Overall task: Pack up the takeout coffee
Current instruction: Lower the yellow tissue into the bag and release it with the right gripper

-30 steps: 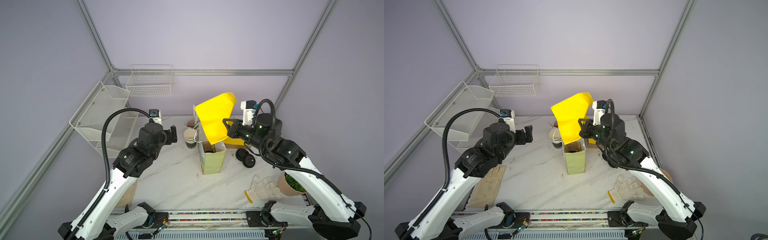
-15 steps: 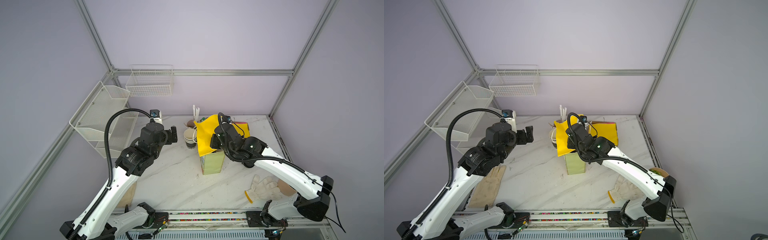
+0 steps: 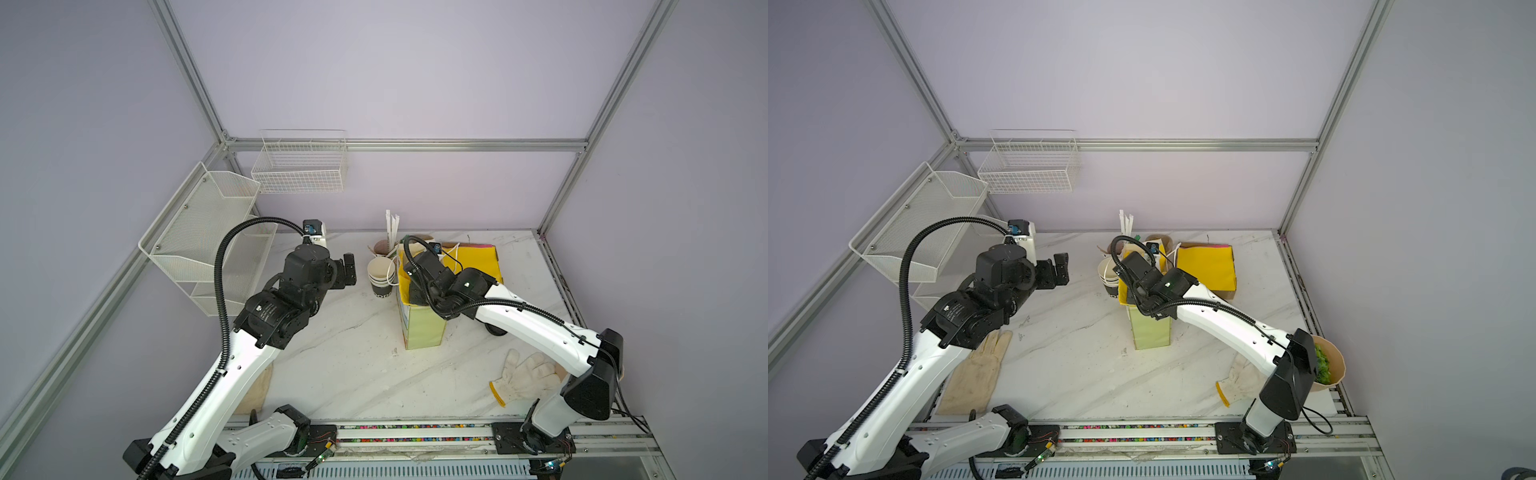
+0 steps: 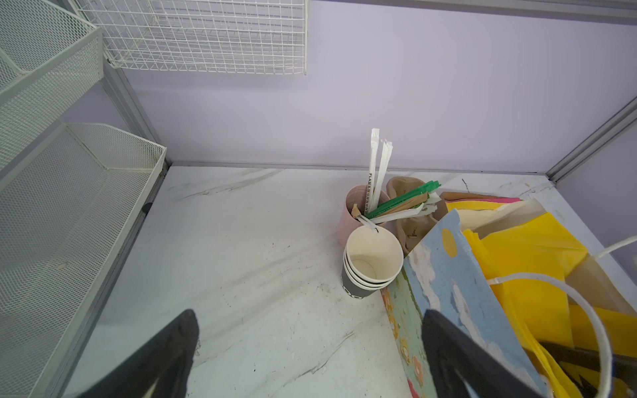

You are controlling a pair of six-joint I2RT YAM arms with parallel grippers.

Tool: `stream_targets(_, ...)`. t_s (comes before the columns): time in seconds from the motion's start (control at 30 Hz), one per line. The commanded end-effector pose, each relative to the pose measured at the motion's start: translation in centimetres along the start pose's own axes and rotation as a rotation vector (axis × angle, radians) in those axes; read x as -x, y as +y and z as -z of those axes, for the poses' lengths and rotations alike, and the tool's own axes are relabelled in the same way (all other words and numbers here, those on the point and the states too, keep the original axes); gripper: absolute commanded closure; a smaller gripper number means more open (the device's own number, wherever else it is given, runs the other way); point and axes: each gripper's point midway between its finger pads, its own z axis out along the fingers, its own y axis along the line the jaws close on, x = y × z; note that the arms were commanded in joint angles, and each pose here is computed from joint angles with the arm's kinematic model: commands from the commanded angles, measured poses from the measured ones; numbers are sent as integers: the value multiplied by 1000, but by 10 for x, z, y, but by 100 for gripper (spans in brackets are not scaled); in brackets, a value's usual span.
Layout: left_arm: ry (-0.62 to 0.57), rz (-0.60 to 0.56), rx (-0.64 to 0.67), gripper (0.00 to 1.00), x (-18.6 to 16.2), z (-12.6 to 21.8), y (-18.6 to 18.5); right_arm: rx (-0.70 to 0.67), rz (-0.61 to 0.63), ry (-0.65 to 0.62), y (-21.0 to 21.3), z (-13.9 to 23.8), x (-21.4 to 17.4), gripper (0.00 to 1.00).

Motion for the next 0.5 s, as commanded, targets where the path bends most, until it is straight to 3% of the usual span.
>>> stream_targets(0.0,4,14,-7,0,-7,-9,-2,-1,-17,10,2,16,7,81)
stream_targets(0.1,5,14,-4,0,-7,-9,-1,-1,-20,-35,4,31,27,59)
stream_targets(0.17,6,13,-3,0,-8,-10,-1,15,-28,-60,7,43,39,52)
stream_targets(0.33,9,13,-5,0,-9,-11,-1,44,-35,-101,11,63,59,47)
stream_targets(0.47,6,14,-4,0,-8,-10,0,115,-22,-103,27,65,64,49)
